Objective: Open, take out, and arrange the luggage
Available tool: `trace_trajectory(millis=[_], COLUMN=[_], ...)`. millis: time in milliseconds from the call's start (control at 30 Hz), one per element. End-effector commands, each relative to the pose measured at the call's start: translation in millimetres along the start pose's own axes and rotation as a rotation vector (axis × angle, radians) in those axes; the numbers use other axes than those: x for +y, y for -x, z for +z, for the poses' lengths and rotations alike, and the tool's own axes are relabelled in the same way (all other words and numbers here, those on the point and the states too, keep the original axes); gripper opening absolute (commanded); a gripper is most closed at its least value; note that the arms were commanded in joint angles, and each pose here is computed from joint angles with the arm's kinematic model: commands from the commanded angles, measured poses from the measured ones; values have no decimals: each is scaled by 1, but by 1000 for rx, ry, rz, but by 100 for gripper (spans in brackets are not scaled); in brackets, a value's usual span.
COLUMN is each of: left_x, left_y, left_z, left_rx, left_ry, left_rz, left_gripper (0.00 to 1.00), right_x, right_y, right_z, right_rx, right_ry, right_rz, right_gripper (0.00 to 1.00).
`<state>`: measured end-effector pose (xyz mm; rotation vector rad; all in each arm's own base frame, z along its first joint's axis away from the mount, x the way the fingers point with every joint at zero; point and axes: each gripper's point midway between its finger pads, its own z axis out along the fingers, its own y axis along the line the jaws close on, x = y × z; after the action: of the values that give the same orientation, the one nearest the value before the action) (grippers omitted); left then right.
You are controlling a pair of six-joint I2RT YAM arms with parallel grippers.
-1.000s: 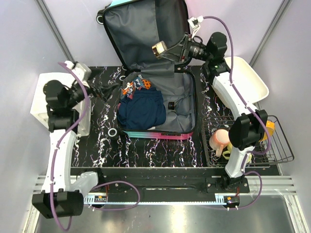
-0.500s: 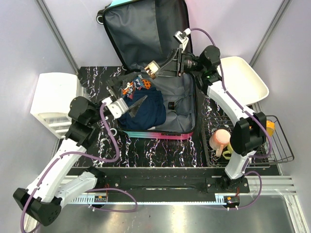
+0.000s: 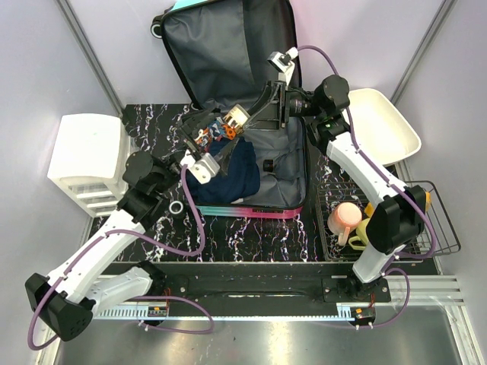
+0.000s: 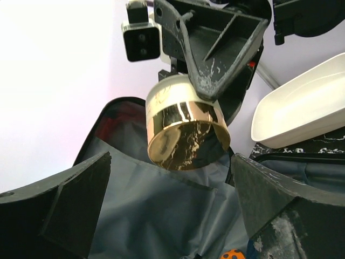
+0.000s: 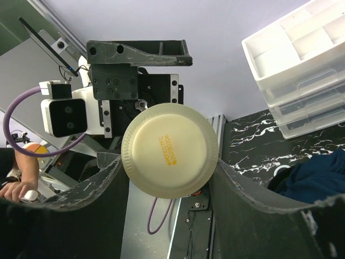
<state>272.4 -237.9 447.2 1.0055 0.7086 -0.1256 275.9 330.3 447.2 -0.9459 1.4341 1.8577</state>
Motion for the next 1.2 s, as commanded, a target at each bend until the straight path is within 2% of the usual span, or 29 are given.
trace_trajectory(millis=[0, 333, 600, 800, 867, 900, 933, 1000, 1100, 1167], left_x=[12, 4, 11, 11, 9, 8, 5, 3, -5, -10], left_y=[24, 26, 30, 32, 31, 31, 31, 27, 20, 12], left_z=[2, 10, 12, 9, 7, 6, 5, 2, -10, -25], left_rx=[-81, -86, -77, -59, -42, -35, -20, 16, 101, 183], left_ry=[45, 14, 19, 4, -10, -17, -36, -52, -101, -126], left_rz=[84, 65, 42, 5, -18, -30, -54, -87, -123, -172], left_gripper=[96, 82, 63, 53, 45, 42, 39, 30, 21, 18], right_x=[26, 25, 23, 19, 18, 16, 14, 14, 7, -3], right_y=[7, 2, -4, -4, -2, -2, -2, 0, 4, 12], right_z=[4, 12, 15, 16, 17, 17, 17, 17, 14, 6], right_rx=[-8, 7, 16, 9, -1, -7, -9, -9, -23, -60], right_ry=[37, 55, 59, 52, 43, 35, 29, 29, 3, -49], right_rz=[-95, -83, -66, -50, -39, -33, -27, -30, -34, -38], right_gripper=[27, 27, 27, 28, 43, 53, 71, 87, 97, 100])
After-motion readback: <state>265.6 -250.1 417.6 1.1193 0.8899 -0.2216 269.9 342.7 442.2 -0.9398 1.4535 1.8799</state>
